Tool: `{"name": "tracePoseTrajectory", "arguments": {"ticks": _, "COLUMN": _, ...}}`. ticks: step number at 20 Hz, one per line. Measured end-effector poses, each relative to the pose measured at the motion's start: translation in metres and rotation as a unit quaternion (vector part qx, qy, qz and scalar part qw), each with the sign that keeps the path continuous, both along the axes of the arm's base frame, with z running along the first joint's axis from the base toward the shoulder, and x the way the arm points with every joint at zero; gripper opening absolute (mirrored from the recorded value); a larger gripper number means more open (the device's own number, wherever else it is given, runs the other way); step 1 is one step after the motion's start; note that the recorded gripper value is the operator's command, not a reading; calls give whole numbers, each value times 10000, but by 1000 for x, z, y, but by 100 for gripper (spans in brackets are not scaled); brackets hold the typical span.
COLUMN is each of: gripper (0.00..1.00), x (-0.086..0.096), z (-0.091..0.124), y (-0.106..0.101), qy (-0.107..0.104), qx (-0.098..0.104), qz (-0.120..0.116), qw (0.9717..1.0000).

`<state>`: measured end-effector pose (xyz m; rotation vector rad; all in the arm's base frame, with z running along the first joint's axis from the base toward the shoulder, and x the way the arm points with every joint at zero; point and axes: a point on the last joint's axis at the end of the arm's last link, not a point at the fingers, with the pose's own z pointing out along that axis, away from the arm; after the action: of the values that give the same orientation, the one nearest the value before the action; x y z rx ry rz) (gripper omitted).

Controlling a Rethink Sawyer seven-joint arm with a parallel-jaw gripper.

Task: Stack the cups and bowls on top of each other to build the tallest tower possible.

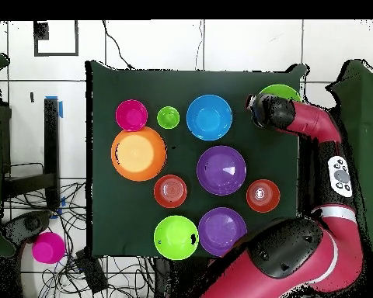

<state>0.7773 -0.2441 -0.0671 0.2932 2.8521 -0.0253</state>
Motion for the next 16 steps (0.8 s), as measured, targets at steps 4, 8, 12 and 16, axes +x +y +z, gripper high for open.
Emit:
{"name": "tracePoseTrajectory", "arguments": {"ticks": 4, "gripper": 100, "x": 0, "z": 0, "y": 1, "qy": 1, "qx": -3, "qz": 6, "qw": 10000}}
{"name": "tracePoseTrajectory", "arguments": {"ticks": 8, "gripper": 100, "x": 0, "z": 0, "y": 1, "qy": -4, "qx": -9, "qz": 11, "qw": 10000}}
{"name": "tracePoseTrajectory", "arguments": {"ticks": 12, "gripper": 100, "x": 1, "z": 0, "y": 1, "qy": -62, "qx": -28, "qz": 15, "qw": 10000}}
{"name": "tracePoseTrajectory", "arguments": {"ticks": 16, "gripper": 100, "x": 9, "z": -2, "y": 4, "qy": -329, "qx": -11, "qz": -3, "qw": 9995}}
